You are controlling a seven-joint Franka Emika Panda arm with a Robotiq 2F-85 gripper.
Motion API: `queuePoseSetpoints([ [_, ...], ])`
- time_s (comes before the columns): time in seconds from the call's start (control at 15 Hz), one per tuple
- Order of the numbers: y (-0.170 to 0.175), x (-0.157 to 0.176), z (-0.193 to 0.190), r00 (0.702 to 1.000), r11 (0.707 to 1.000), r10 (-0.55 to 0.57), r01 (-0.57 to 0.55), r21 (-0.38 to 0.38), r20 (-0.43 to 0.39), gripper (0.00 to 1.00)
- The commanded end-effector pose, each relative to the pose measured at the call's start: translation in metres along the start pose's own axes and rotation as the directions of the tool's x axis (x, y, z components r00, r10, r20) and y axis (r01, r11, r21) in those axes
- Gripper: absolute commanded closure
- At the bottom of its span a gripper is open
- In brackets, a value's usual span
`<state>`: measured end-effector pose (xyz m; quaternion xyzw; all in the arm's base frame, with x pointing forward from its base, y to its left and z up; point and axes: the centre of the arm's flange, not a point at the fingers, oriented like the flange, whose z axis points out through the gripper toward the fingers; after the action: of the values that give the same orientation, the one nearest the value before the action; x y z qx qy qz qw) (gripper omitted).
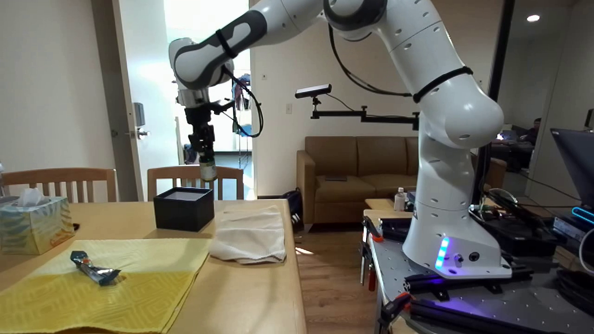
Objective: Pick up the bottle from the black box and put it on the table.
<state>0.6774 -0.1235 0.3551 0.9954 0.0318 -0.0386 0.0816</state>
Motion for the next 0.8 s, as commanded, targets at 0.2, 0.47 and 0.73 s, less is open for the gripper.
queuePoseSetpoints([
  [0.2, -0.101, -0.04, 0.04, 0.98, 0.98, -0.197, 0.197, -0.001, -0.043, 0.71],
  [0.47, -0.144, -0.055, 0.061, 0.97, 0.97, -0.236, 0.238, 0.039, -0.056, 0.71],
  [0.73, -0.164, -0.069, 0.067, 0.97, 0.968, -0.234, 0.238, 0.077, -0.059, 0.71],
])
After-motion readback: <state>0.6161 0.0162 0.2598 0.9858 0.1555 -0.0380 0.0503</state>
